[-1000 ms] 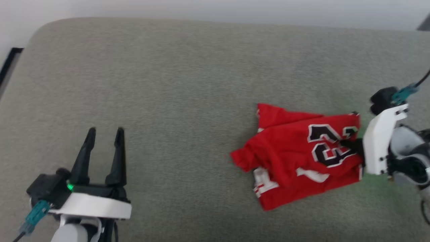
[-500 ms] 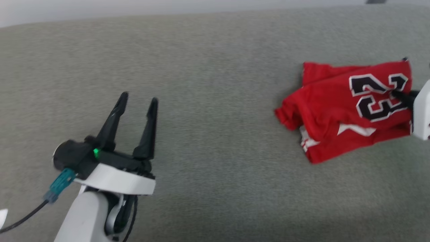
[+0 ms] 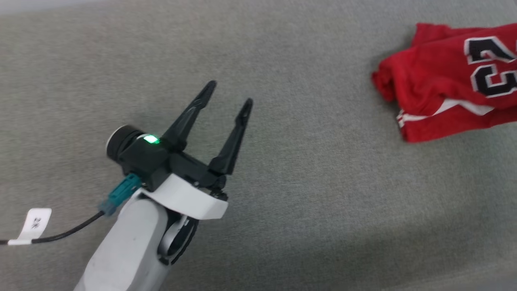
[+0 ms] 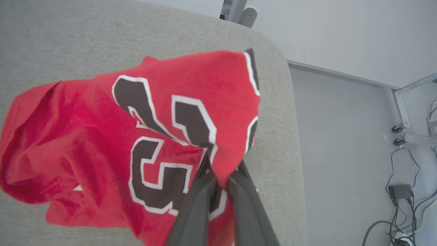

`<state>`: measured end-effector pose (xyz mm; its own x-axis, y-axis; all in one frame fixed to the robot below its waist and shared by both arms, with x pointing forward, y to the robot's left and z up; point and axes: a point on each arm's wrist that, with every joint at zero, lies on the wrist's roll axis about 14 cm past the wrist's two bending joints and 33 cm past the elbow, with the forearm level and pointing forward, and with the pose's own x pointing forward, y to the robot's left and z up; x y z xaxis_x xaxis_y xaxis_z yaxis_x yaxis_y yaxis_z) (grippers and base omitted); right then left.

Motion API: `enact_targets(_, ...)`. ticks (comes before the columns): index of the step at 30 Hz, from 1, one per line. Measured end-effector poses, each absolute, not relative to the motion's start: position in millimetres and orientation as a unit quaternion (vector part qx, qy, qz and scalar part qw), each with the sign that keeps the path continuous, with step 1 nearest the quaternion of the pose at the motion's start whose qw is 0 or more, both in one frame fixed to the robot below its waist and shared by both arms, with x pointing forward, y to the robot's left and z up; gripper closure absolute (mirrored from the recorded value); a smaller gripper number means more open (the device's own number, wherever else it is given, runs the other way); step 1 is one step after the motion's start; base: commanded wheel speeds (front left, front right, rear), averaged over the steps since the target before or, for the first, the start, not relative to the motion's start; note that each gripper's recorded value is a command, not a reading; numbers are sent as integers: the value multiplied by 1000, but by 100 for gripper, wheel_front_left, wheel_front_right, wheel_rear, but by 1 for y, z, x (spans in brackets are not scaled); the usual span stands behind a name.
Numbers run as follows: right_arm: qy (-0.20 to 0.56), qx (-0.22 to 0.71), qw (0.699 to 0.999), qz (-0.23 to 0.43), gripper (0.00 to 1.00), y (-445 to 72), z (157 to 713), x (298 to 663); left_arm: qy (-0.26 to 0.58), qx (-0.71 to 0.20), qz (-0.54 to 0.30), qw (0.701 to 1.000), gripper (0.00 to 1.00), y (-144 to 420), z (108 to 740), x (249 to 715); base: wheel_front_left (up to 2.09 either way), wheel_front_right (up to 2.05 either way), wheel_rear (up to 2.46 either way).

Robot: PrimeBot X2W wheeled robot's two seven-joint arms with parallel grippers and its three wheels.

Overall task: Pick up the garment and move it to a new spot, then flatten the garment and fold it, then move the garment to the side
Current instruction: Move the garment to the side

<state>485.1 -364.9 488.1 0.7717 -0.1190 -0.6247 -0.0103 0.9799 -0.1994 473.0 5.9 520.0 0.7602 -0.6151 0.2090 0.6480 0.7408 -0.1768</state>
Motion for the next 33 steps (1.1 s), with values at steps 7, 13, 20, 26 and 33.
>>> enact_targets(7,344,-136,925,-88,100,-413,484,482,-60,-134,-395,907,0,-34,509,476,0,0,0)
enact_targets(13,350,-176,911,-132,100,-450,479,481,-50,-143,-419,895,0,-52,496,479,0,0,0)
enact_targets(20,362,-195,902,-134,100,-450,446,491,-38,-154,-421,893,0,-54,482,486,0,0,0)
enact_targets(26,360,-183,905,-133,85,-443,428,503,-34,-153,-414,897,0,-49,477,490,0,0,0)
enact_targets(33,332,-165,918,-141,0,-438,440,513,-44,-147,-392,907,0,-34,485,500,0,0,0)
